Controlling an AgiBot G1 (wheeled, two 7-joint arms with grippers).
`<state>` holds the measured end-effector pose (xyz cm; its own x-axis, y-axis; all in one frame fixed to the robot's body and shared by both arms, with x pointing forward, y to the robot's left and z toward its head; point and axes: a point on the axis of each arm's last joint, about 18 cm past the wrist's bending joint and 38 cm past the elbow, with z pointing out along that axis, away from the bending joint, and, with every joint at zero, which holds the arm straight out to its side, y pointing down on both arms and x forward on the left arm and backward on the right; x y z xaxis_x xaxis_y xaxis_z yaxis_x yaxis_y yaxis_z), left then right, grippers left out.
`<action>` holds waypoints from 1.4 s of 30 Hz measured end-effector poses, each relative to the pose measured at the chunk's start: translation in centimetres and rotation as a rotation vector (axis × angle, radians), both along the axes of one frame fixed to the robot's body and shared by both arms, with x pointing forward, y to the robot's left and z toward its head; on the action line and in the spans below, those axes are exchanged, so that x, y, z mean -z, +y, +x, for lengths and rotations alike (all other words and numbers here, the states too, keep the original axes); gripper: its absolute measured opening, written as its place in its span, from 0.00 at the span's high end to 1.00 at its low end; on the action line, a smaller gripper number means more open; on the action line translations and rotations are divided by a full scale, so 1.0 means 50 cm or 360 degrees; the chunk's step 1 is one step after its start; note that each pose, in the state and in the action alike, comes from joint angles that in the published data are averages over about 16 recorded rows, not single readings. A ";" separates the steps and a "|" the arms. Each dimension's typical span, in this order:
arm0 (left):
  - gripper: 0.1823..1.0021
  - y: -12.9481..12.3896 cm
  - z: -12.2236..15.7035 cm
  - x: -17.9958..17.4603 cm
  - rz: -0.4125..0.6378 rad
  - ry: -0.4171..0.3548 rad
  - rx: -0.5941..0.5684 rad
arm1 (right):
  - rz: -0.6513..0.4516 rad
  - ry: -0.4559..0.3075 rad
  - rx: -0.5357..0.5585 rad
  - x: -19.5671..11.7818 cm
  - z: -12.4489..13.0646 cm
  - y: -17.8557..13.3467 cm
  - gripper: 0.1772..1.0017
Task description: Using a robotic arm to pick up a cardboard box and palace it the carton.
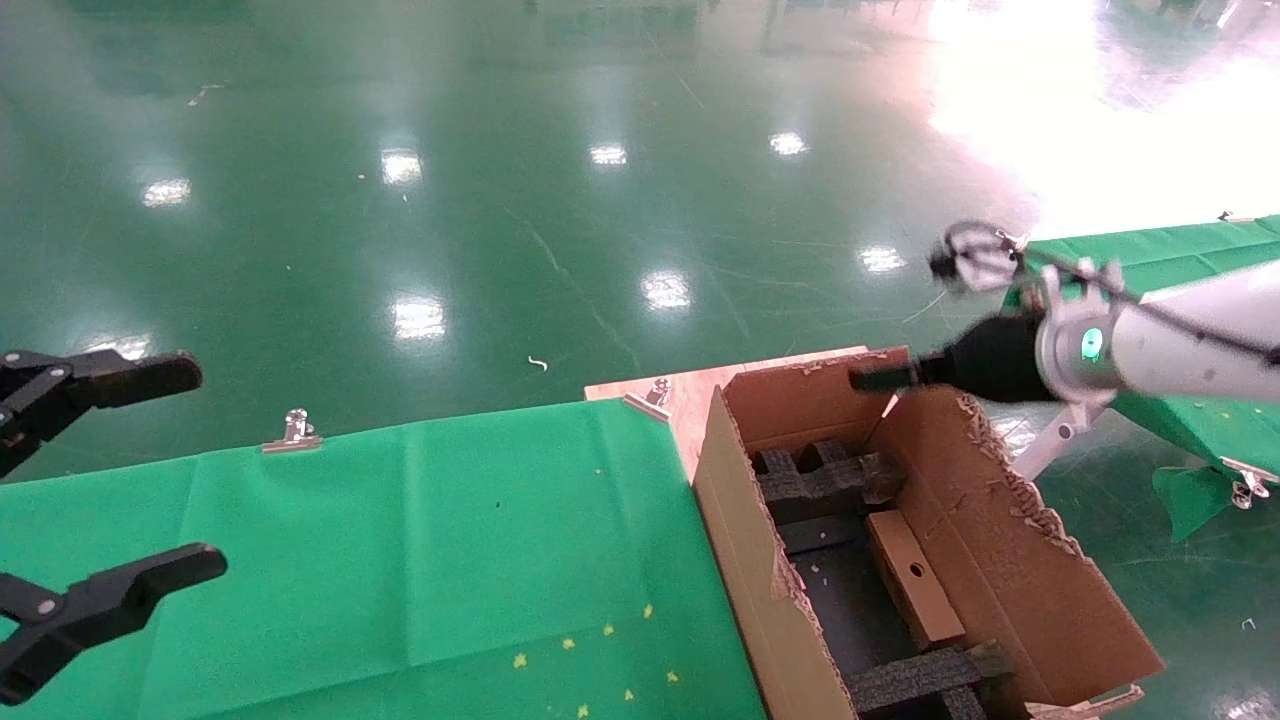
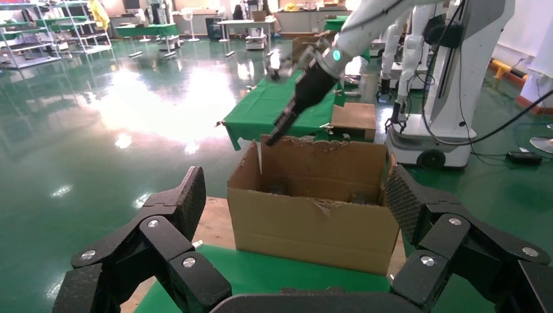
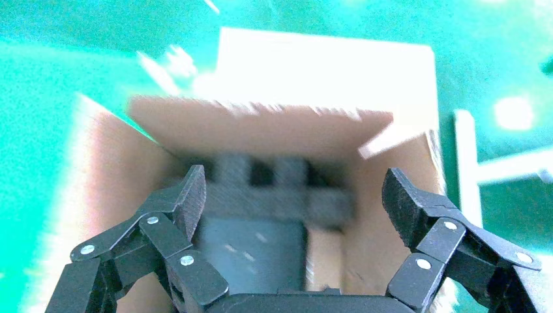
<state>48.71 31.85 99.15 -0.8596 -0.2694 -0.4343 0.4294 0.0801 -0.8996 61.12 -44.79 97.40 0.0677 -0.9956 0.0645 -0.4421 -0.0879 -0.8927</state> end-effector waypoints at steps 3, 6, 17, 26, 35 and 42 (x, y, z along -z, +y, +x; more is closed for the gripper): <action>0.00 0.000 0.000 0.000 0.0000 0.0000 0.0000 | 0.0048 -0.0076 -0.0090 -0.048 -0.014 0.030 0.04; 0.00 0.000 0.000 0.000 0.0000 0.0000 -0.0001 | 0.0088 -0.0131 -0.0166 -0.084 -0.029 0.055 0.02; 0.00 0.000 0.000 0.000 0.0000 0.0000 -0.0001 | 0.0148 -0.0182 -0.0269 -0.121 -0.049 0.085 0.00; 0.00 0.000 0.000 0.000 0.0000 0.0000 -0.0001 | 0.0110 -0.0124 -0.0380 -0.098 -0.045 0.111 0.00; 0.00 0.000 0.000 0.000 0.0000 0.0001 -0.0001 | 0.0066 -0.0074 -0.0666 -0.075 -0.055 0.171 0.00; 0.00 0.000 0.000 0.000 0.0000 0.0001 -0.0001 | 0.0040 -0.0073 -0.0922 -0.060 -0.070 0.216 0.00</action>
<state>48.72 31.87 99.15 -0.8595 -0.2702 -0.4339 0.4290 0.0801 -0.8997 57.60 -33.98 100.39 0.5997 -0.7982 0.0570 -0.2887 -0.2823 -0.9148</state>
